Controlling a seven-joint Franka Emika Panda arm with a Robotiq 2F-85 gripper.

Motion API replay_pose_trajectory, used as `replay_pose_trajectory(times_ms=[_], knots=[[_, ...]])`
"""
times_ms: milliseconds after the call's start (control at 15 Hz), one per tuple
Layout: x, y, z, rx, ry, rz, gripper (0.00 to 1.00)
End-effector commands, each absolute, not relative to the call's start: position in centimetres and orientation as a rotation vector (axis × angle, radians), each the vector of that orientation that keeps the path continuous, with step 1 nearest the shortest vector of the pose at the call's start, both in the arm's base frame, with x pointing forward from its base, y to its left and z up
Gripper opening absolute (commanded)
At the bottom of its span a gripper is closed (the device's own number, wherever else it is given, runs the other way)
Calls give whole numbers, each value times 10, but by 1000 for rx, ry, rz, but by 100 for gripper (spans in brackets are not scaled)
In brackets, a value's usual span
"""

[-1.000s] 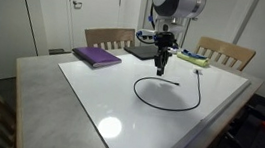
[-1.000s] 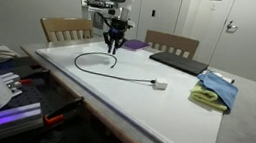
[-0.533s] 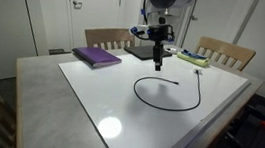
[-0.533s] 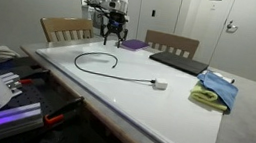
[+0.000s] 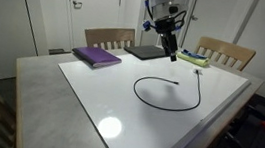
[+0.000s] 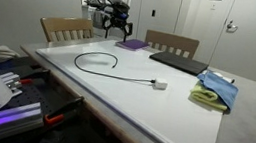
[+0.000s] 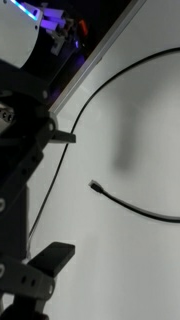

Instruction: Bring the ends of the charger to the center

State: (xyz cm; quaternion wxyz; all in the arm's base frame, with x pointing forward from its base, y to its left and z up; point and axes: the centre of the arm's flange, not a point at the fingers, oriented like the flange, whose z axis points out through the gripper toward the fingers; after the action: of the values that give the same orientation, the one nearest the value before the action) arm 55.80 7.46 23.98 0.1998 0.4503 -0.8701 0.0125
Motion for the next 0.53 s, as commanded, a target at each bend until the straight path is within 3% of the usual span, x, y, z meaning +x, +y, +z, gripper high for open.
replay_pose_trajectory(times_ms=[0,467], knots=[[558,75,240,1263,-2429,34,100],[547,70,235,1504,-2241,128,100]])
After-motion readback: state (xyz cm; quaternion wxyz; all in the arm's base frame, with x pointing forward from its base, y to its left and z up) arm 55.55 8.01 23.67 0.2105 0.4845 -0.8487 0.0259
